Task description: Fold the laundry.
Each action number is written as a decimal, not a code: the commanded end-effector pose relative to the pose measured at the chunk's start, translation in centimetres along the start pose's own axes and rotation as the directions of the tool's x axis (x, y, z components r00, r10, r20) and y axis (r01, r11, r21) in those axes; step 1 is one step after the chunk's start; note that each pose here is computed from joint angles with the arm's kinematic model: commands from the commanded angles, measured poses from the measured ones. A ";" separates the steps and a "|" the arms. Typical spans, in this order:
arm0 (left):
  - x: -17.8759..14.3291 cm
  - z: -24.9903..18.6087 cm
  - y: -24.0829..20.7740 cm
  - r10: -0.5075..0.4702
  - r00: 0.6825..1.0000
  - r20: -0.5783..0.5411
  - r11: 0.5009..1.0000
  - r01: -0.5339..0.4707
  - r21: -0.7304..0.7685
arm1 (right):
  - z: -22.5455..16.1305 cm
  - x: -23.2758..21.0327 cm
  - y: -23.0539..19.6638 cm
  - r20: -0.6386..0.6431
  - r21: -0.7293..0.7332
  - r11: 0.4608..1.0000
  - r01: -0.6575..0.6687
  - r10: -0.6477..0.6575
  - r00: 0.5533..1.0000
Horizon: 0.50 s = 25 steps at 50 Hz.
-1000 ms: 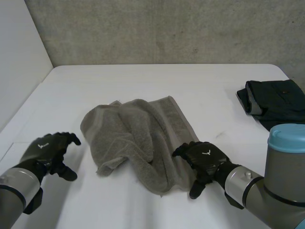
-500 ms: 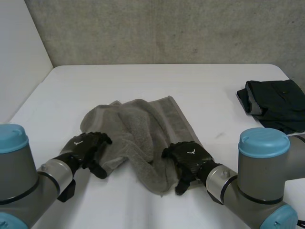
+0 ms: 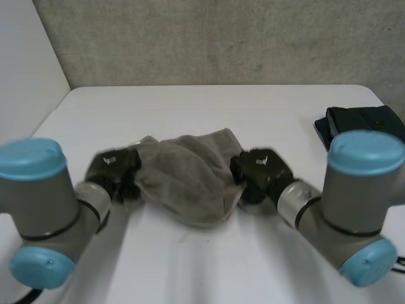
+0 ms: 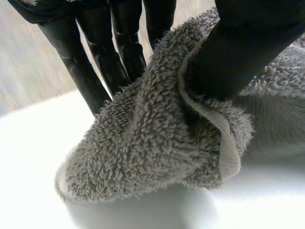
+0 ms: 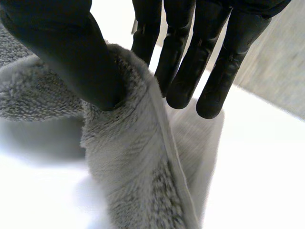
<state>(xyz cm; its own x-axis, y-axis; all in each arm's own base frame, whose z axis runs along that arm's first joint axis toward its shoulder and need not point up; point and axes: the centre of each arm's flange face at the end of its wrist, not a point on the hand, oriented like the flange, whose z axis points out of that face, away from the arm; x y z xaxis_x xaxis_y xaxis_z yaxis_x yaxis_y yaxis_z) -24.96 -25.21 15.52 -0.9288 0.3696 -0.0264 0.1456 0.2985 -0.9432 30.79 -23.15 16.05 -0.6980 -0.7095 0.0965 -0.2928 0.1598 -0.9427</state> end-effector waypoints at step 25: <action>-0.1 1.0 -9.0 0.521 0.852 -0.059 0.853 -0.517 0.072 | -0.7 2.2 -10.5 -0.050 -0.094 0.885 0.457 -0.462 0.885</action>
<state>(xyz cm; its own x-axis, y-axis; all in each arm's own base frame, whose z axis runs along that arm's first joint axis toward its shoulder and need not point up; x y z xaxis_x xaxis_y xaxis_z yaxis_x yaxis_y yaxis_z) -25.62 -26.42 27.01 -0.7142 0.4948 -0.4951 0.5471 -0.0467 -0.8358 30.27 -23.06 29.47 -0.4835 -0.6550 0.5806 -0.6376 -0.1909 -0.7464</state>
